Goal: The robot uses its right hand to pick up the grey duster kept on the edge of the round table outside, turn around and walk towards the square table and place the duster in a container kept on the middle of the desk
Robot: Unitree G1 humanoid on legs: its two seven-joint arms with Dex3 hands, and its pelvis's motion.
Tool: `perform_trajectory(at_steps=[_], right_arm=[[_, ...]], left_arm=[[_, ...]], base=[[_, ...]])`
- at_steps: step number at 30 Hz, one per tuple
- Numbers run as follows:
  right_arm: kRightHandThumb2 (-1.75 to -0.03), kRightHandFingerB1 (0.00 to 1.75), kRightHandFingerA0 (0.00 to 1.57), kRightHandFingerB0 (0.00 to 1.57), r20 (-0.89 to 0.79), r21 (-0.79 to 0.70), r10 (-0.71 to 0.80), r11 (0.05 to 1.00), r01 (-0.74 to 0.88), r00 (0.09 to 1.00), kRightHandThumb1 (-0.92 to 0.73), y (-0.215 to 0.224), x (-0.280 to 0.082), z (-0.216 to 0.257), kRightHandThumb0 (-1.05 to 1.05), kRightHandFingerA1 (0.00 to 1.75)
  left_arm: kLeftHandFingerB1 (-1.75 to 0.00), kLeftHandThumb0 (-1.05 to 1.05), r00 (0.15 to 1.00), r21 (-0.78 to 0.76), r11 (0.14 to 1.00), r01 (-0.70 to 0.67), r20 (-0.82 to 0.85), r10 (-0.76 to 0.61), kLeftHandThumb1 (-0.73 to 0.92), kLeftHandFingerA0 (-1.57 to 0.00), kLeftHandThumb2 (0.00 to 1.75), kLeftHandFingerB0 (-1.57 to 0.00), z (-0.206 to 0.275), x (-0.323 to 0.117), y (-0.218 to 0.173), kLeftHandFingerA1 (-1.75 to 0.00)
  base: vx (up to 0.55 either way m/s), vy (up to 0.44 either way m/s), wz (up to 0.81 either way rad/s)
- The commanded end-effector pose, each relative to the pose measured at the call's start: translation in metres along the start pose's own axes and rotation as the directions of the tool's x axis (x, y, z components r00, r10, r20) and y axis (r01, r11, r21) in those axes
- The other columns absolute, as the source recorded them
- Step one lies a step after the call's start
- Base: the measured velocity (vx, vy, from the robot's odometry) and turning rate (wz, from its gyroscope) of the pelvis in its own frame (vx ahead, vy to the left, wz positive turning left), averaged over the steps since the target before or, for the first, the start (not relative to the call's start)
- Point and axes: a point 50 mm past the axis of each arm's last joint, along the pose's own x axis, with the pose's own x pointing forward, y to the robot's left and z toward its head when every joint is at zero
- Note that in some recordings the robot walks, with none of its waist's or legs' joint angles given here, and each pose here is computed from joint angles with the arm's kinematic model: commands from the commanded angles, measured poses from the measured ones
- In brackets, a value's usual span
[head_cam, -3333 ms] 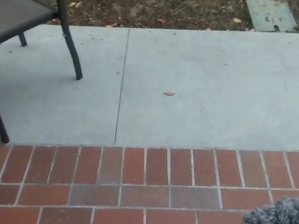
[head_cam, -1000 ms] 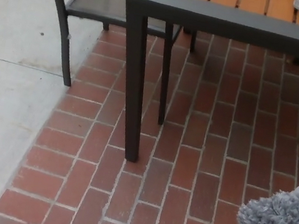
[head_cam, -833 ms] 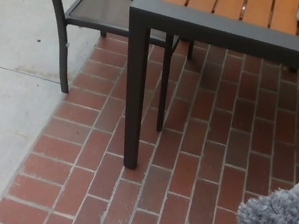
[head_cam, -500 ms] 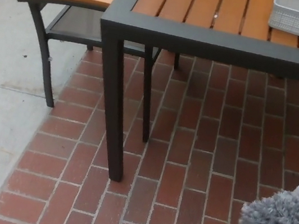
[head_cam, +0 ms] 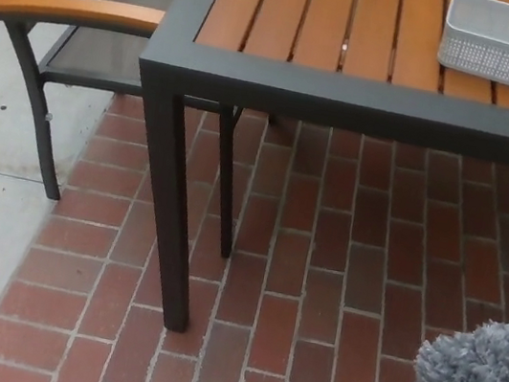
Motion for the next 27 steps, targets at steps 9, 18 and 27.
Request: perform_trajectory(at_steps=[9,18,27], right_arm=[[-1.42,1.45,1.5,1.53,0.023,-0.011,-0.02,1.0,0.02,1.0,-0.33,-0.0051,0.0033,0.0054,-0.54,1.58],[-1.62,1.41,1.49,1.52,0.032,0.0,-0.032,1.0,0.032,0.999,-0.24,-0.0085,0.0059,0.0099,-0.46,1.63],[-1.68,1.43,1.46,1.51,0.045,-0.011,-0.059,0.998,0.06,0.997,-0.19,-0.0123,0.0067,0.0125,-0.55,1.66]], left_arm=[[-0.82,-0.02,0.999,0.011,1.0,-0.025,0.029,0.024,0.48,-0.95,1.08,-0.8,0.001,-0.0018,0.0068,-0.96],[-0.83,0.0,0.999,-0.003,1.0,-0.023,0.036,0.023,0.47,-0.95,1.09,-0.81,0.0017,-0.002,0.0086,-0.97],[-0.7,0.02,0.999,0.006,1.0,-0.022,0.04,0.021,0.49,-0.97,1.07,-0.89,0.0029,-0.0015,0.0087,-0.96]], base=[[0.21,0.006,0.04],[0.24,-0.167,-0.01],[0.27,0.067,-0.08]])
